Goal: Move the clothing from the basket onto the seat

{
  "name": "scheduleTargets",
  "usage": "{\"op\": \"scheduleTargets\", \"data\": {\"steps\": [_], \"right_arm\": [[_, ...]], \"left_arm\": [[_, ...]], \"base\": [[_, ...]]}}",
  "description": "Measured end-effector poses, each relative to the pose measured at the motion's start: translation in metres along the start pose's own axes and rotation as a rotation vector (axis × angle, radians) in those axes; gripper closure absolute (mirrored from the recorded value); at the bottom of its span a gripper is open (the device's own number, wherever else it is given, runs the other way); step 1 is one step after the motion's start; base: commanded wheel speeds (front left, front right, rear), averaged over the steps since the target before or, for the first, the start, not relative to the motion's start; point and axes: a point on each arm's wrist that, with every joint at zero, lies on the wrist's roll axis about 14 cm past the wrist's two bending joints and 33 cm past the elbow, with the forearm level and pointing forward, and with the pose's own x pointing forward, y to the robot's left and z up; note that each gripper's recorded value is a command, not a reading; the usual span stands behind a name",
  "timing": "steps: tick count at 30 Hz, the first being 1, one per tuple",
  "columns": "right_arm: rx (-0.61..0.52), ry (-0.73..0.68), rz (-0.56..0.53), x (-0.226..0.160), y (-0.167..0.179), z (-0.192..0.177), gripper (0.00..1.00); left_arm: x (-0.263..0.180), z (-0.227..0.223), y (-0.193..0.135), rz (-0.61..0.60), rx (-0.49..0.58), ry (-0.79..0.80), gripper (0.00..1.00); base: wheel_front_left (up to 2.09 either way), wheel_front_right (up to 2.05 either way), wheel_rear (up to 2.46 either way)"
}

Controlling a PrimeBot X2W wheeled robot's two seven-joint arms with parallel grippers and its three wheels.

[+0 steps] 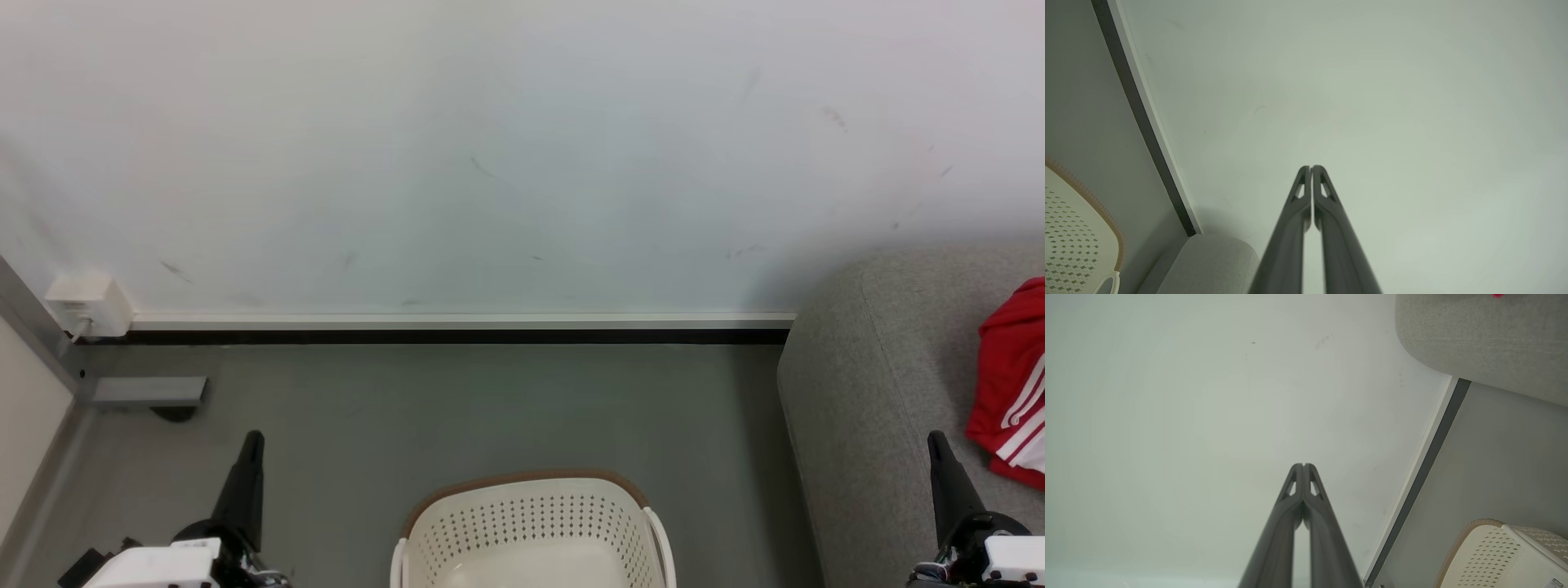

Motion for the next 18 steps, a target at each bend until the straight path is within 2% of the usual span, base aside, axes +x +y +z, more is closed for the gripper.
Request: {"op": "scheduleTargets", "data": {"steps": [18], "right_arm": [[0.000, 0.000, 0.000, 0.0000, 0.0001, 0.0001, 1.00]], "left_arm": [[0.0000, 0.0000, 0.0000, 0.000, 0.000, 0.000, 1.00]], "base": [[0.00, 0.00, 0.00]]}}
